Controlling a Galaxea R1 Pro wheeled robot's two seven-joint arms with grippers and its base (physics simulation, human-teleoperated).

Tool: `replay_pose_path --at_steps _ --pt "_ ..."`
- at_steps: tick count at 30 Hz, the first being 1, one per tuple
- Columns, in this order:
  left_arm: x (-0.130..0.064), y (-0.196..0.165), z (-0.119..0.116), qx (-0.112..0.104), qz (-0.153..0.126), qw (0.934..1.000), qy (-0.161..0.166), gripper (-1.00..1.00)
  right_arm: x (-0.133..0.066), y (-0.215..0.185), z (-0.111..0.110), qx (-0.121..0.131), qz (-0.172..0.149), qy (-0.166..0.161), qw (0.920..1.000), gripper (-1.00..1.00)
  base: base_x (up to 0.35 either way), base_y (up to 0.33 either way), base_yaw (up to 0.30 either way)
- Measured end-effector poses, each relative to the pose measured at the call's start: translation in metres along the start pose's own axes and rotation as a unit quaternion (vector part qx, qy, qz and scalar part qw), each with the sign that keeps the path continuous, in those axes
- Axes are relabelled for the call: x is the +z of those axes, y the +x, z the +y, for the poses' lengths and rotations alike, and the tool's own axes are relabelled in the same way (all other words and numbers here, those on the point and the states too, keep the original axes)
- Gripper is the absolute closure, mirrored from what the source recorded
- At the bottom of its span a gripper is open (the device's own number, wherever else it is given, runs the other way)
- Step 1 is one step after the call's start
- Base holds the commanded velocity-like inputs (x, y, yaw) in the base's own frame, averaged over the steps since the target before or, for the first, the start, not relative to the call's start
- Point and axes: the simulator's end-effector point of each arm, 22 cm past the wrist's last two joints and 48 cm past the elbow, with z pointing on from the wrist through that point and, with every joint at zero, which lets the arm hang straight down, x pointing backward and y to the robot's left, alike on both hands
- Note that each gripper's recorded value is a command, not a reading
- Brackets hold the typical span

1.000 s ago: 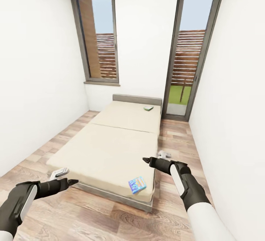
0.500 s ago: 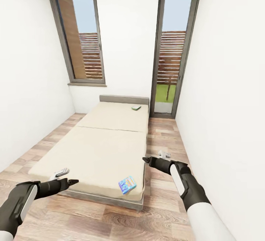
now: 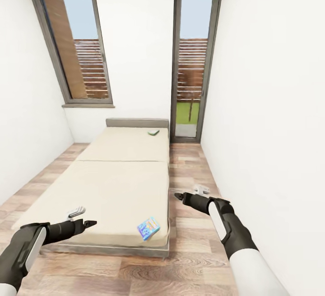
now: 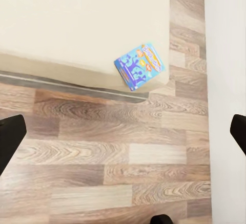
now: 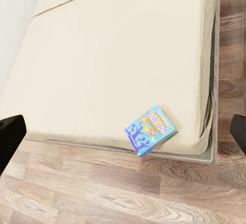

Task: Put all the toys in the child's room - the three board games (two on the bed and one on the table), the two jigsaw puzzles on the table, and the tennis ball on the table - inside the toy box on the table in the child's room.

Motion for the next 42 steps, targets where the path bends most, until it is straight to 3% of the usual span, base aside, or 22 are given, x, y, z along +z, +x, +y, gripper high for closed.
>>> replay_pose_path --at_steps 20,42 --pt "0.0031 0.0035 0.0038 -0.003 0.004 1.0000 -0.002 -1.00 0.0043 0.0058 -0.0029 0.003 0.006 0.001 1.0000 -1.00 0.000 0.134 -0.228" --pt "0.0005 0.0013 0.0024 -0.001 0.001 1.0000 -0.002 -1.00 0.0029 0.0030 0.0038 0.000 0.002 -0.003 1.0000 -1.00 0.070 0.090 -0.019"
